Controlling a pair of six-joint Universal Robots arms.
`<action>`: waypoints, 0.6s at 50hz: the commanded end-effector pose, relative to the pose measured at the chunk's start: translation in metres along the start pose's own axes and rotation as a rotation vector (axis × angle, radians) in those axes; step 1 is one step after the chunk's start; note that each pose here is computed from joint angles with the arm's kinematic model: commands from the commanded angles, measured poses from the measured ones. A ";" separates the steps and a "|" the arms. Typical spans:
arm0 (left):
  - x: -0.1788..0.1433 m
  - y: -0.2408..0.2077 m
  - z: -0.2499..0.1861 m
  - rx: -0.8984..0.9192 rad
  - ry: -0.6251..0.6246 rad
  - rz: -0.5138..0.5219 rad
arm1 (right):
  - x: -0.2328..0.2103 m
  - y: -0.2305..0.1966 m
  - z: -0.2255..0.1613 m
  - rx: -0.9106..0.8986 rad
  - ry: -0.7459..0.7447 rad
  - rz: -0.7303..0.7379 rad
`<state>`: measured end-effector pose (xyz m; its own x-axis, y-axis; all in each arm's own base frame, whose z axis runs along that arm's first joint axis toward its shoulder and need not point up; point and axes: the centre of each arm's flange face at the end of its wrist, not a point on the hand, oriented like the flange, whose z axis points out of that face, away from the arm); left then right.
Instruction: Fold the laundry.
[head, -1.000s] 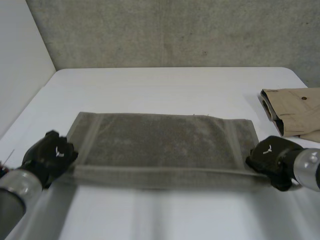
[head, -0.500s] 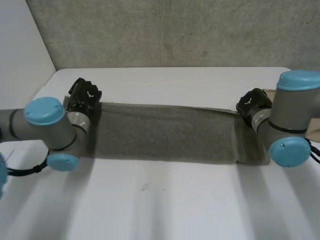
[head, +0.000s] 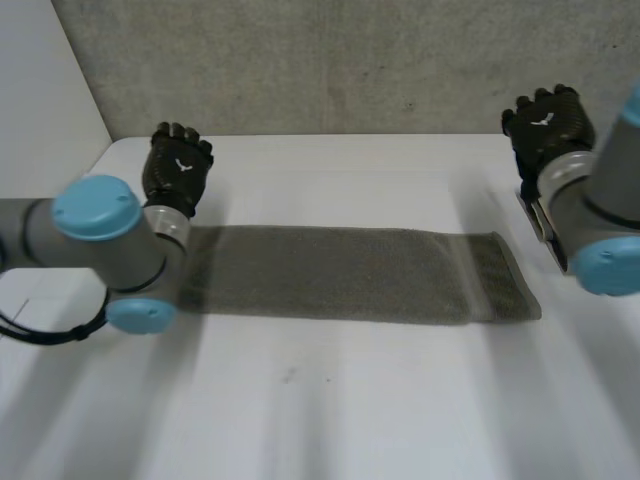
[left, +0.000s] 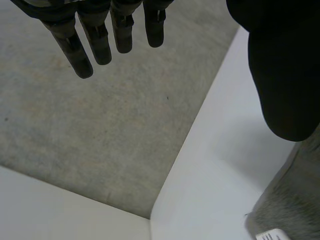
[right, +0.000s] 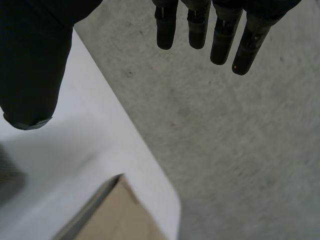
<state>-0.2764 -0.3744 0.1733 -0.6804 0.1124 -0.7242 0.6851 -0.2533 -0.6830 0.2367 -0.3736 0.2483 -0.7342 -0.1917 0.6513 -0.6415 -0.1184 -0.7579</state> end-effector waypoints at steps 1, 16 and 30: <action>-0.025 -0.018 -0.051 0.008 0.052 -0.267 | 0.007 0.028 -0.053 -0.204 -0.197 0.201; -0.015 -0.005 -0.096 -0.023 0.209 -0.516 | -0.052 0.105 -0.068 -0.273 -0.345 0.304; -0.016 -0.002 -0.095 -0.032 0.204 -0.519 | -0.059 0.123 -0.051 -0.248 -0.315 0.226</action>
<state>-0.2416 -0.2846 0.1772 -0.8689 0.3998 -0.2918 0.2815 -0.0858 -0.9557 0.1929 -0.3203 0.1203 -0.7984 -0.4859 0.3555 -0.5014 0.2098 -0.8394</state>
